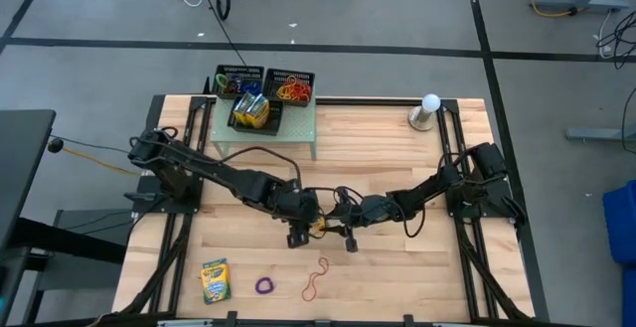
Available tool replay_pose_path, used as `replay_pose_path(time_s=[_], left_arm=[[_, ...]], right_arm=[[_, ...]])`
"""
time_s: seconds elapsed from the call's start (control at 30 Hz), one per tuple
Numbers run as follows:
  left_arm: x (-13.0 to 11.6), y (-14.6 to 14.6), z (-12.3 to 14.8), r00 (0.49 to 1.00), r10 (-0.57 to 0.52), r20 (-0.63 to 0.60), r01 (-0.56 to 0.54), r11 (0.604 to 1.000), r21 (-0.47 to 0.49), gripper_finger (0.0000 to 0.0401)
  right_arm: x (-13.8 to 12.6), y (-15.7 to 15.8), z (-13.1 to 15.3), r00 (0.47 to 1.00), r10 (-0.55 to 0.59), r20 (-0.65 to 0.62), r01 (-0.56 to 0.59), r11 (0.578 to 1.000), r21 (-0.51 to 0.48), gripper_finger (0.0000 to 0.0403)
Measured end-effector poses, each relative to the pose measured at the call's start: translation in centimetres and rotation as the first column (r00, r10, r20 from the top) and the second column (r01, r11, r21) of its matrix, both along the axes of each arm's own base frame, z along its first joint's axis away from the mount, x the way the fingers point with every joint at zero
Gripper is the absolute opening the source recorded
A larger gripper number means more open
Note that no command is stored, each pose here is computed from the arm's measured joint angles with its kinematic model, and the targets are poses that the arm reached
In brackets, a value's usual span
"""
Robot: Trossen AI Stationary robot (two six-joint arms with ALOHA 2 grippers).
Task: Pick & Place Office Desk Supplies
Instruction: Put the yellow crayon box into the bottom black bin
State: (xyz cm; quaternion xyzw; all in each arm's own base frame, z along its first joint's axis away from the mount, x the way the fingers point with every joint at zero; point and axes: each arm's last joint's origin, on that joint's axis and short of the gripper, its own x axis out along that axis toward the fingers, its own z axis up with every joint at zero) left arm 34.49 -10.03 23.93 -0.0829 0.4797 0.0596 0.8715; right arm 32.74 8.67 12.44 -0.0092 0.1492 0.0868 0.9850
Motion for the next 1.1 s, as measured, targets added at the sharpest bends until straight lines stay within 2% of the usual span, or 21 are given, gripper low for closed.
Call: replay_pose_path(time_s=[0.2,0.3,0.5,0.63,0.73,0.9,0.97,1.1], left_arm=[[-0.1,0.0,-0.1,1.0,-0.009,-0.02,0.008,1.0,-0.017,0.0138],[-0.4,0.1,0.3,0.999,-0.022,-0.025,0.021,0.999,-0.035,0.0104],[-2.3,0.7,1.9,0.998,0.019,-0.067,-0.022,0.999,-0.037,0.01],[-4.5,1.6,4.1,0.988,0.14,-0.067,-0.141,0.99,-0.017,0.0099],[-6.3,2.4,6.1,0.973,0.23,-0.032,-0.231,0.972,-0.033,0.0099],[-9.6,4.8,9.9,0.918,0.391,0.062,-0.386,0.92,-0.071,0.0099],[-10.8,6.1,11.5,0.88,0.469,0.078,-0.464,0.883,-0.073,0.0099],[-12.7,8.8,15.1,0.789,0.604,0.11,-0.606,0.795,-0.017,0.0099]], right_arm=[[0.1,0.0,0.1,1.0,-0.007,0.015,0.007,1.0,0.003,0.0112],[0.1,0.0,0.3,1.0,-0.012,0.027,0.012,1.0,0.008,0.0117],[0.1,-0.2,0.2,0.996,-0.083,0.024,0.082,0.997,0.004,0.0173],[0.0,-0.3,-0.2,0.993,-0.12,-0.02,0.12,0.993,-0.016,0.0212],[-0.2,-0.4,-0.6,0.99,-0.132,-0.058,0.13,0.991,-0.029,0.0225],[-0.4,-0.6,-1.1,0.976,-0.19,-0.102,0.187,0.981,-0.044,0.0208],[-0.4,-0.6,-1.2,0.975,-0.192,-0.114,0.187,0.981,-0.05,0.0185],[-0.4,-0.7,-1.2,0.974,-0.192,-0.116,0.187,0.981,-0.051,0.0131]])
